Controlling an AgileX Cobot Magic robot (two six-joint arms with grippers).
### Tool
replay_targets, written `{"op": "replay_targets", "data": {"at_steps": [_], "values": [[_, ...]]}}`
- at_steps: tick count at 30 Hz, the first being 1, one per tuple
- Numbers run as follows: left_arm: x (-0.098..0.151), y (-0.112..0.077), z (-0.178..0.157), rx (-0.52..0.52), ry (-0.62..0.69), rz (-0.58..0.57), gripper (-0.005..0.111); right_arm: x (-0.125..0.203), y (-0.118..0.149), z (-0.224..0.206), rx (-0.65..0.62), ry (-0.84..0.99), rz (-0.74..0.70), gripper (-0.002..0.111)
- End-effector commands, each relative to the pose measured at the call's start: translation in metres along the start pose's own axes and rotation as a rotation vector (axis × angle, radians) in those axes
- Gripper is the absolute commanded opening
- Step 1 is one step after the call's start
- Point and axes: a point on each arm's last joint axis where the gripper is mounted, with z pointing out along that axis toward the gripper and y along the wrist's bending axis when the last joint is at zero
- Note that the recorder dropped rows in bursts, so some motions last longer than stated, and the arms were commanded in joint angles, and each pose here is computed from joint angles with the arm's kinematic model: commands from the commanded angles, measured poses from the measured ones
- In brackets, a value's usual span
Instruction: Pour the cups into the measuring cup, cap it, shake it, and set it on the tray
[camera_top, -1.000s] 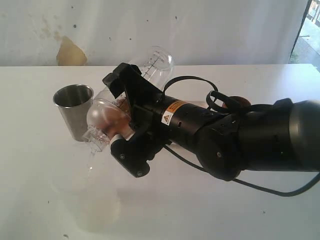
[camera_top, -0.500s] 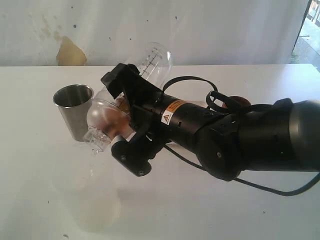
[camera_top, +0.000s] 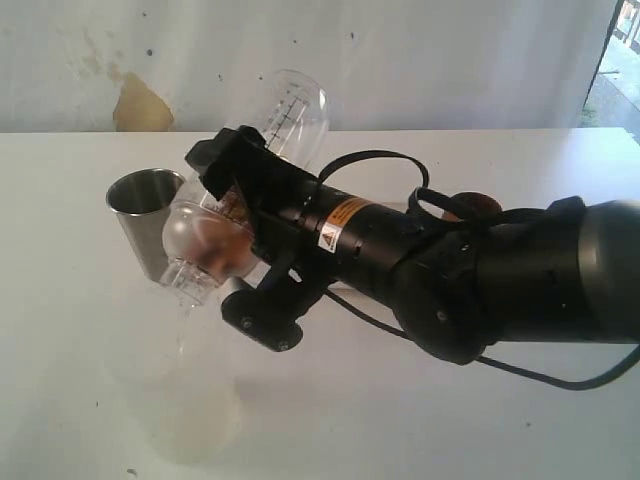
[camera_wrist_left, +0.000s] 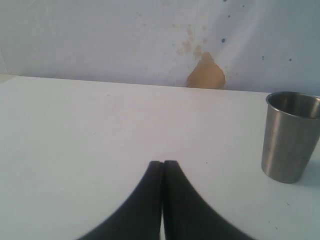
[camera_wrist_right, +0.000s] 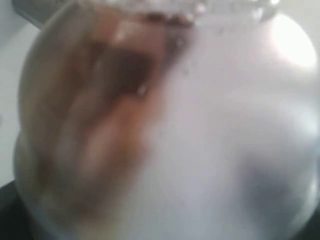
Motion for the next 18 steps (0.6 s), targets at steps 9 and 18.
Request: {"op": "replay_targets", "data": {"at_steps": [9, 18], "values": [[0.002, -0.0001, 0.0001, 0.002, 0.002, -0.002, 0.0, 0.0071, -0.0154, -0.0008, 0.119, 0.057, -0.038, 0.0], [0.002, -0.0001, 0.0001, 0.002, 0.002, -0.002, 0.0, 0.0074, -0.0159, -0.0008, 0.125, 0.061, -0.038, 0.0]]}}
